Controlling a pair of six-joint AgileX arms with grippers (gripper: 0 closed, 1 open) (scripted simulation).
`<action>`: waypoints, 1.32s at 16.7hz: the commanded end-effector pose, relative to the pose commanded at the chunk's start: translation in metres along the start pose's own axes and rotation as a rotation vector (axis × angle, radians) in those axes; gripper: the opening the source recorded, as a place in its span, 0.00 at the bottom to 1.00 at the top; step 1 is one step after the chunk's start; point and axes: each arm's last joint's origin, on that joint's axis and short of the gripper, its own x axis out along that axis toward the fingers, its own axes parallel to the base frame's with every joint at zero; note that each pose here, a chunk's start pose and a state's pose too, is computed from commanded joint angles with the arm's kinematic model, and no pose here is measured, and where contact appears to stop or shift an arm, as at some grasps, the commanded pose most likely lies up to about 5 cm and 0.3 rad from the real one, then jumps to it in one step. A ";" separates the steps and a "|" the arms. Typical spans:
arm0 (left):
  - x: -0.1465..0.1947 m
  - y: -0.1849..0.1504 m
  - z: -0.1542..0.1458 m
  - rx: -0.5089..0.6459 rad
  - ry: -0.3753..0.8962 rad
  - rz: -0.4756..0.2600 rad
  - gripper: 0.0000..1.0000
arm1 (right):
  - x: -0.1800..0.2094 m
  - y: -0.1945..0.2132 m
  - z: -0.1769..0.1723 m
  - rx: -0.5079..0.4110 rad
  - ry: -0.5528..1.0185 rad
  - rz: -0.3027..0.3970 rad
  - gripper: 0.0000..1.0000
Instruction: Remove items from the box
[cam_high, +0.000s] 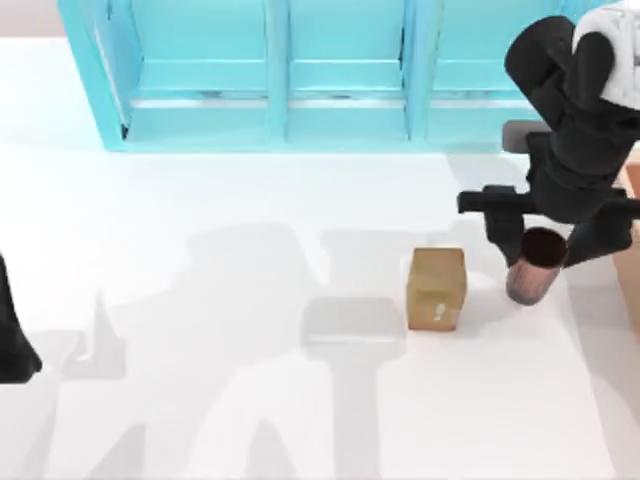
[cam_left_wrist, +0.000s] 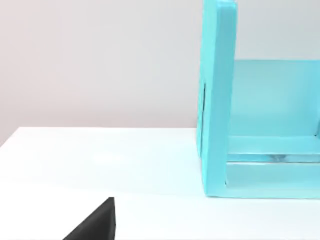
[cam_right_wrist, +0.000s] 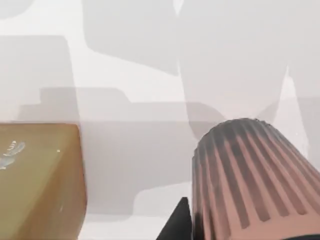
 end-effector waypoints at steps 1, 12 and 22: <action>0.000 0.000 0.000 0.000 0.000 0.000 1.00 | 0.006 0.000 0.000 -0.001 -0.001 0.000 0.00; 0.000 0.000 0.000 0.000 0.000 0.000 1.00 | 0.015 0.000 -0.001 -0.002 0.000 0.000 0.38; 0.000 0.000 0.000 0.000 0.000 0.000 1.00 | 0.015 0.000 -0.001 -0.002 0.000 0.000 1.00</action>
